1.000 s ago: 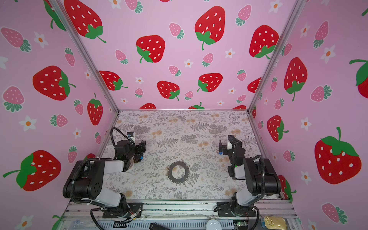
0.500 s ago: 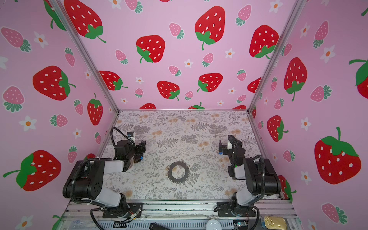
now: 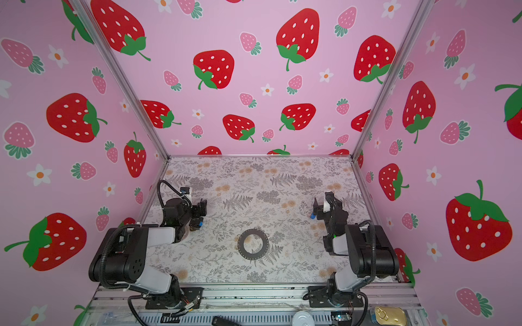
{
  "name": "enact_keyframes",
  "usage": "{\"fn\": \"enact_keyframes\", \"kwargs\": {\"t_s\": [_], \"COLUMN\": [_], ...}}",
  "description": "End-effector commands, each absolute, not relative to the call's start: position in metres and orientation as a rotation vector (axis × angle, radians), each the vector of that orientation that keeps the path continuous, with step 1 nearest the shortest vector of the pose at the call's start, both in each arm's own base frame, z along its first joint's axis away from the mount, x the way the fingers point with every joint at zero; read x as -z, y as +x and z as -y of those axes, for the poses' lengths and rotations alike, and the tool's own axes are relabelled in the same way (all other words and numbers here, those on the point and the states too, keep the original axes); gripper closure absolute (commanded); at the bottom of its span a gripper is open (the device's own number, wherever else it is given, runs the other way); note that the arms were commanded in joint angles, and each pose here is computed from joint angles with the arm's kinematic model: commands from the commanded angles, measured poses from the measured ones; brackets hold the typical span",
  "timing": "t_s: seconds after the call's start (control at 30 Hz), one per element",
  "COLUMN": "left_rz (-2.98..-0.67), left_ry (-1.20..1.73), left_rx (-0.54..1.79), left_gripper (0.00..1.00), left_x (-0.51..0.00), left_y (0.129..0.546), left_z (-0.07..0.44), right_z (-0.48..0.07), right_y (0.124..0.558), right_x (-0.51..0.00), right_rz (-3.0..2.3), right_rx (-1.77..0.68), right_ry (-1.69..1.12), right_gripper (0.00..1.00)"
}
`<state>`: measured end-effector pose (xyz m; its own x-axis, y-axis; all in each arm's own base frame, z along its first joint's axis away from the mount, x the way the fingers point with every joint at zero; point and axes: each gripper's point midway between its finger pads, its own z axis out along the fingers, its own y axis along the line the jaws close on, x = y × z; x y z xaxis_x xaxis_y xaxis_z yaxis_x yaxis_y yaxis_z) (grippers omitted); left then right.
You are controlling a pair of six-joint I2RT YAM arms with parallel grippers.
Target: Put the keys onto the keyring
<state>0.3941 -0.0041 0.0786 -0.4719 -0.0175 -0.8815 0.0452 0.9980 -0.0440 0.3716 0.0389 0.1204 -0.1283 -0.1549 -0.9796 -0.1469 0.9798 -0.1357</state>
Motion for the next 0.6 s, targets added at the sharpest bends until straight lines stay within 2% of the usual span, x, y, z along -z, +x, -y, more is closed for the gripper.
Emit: {"fn": "enact_keyframes", "kwargs": {"t_s": [0.0,0.1,0.17,0.23,0.43,0.57], "left_rz": [-2.025,-2.009,-2.030,-2.077,-2.148,-2.169], "left_ry": [0.071,0.101,0.154,0.169,0.329,0.438], "left_rx": [0.107,0.199,0.235,0.160,0.165,0.191], "left_gripper": [0.01,0.01,0.07,0.12,0.14,0.15], "left_x": [-0.123,-0.151,-0.166,-0.177,-0.196,-0.202], "left_y": [0.403,0.401,0.399,0.396,0.369,0.344], "left_z": [0.013,0.030,0.049,0.058,0.106,0.125], "right_z": [-0.043,-0.065,-0.086,-0.108,-0.194,-0.232], "right_y": [0.372,0.372,0.367,0.364,0.327,0.297], "right_x": [-0.150,-0.173,-0.188,-0.195,-0.208,-0.199], "right_rz": [-1.658,-1.643,-1.610,-1.607,-1.485,-1.425], "right_rx": [0.014,-0.041,-0.089,-0.133,-0.235,-0.313], "right_ry": [-0.234,-0.337,-0.421,-0.514,-0.886,-1.105], "right_gripper": [0.19,0.21,0.22,0.24,0.27,0.40]}}
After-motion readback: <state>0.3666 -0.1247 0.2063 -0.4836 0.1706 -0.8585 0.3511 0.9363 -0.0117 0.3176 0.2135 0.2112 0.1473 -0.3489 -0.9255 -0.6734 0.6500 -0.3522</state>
